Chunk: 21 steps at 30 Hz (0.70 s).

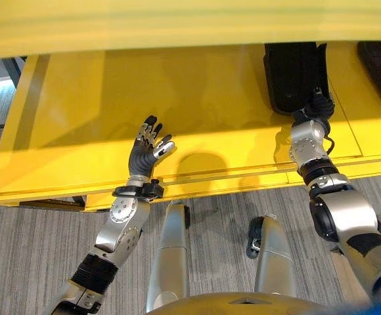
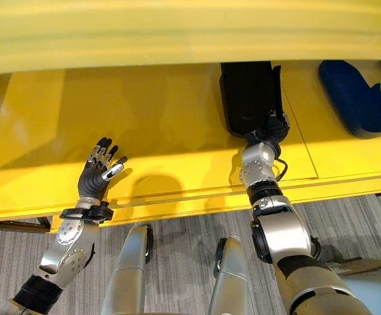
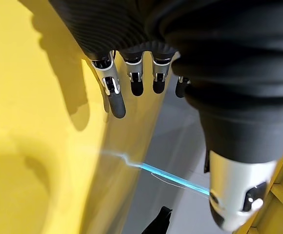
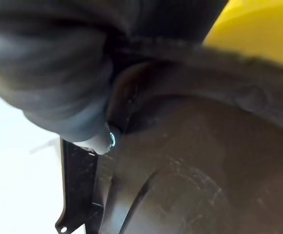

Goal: Move parts from the plastic box to the shelf.

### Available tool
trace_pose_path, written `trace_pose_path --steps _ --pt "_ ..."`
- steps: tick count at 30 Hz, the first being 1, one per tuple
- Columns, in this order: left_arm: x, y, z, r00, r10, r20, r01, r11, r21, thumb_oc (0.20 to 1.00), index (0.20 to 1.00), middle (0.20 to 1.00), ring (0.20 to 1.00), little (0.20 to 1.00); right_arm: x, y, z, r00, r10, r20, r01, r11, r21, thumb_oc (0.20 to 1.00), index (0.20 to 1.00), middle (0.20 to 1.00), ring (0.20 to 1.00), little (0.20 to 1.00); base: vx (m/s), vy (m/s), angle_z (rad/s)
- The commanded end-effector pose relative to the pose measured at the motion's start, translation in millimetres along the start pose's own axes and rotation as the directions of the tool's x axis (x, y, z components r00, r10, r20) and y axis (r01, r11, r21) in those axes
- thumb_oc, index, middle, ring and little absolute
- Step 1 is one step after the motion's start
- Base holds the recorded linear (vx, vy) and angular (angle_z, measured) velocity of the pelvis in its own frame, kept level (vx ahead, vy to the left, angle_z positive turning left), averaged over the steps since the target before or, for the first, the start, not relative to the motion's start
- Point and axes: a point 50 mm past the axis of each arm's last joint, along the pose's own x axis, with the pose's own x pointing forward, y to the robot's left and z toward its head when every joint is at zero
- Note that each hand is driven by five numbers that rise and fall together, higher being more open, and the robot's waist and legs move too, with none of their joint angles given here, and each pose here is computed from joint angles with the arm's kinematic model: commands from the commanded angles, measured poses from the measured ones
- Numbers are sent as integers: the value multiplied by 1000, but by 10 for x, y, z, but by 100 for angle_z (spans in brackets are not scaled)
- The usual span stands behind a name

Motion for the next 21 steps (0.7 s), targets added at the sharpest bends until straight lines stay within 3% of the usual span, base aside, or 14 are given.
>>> trace_pose_path --steps 1,5,21 --pt "65 -72 36 1000 4 27 -4 1000 -29 1000 1000 1000 1000 1000 -104 -408 -369 973 -186 -135 183 983 -34 200 200 200 200 200 0 0 0" --pt "49 -12 41 999 32 34 -31 999 -17 1000 1000 1000 1000 1000 -138 -436 -285 991 -107 -75 101 992 -77 200 200 200 200 200 0 0 0" --pt "17 69 69 996 72 47 -72 997 -10 1000 1000 1000 1000 1000 -134 -622 -106 992 -125 13 125 990 -65 200 200 200 200 200 0 0 0"
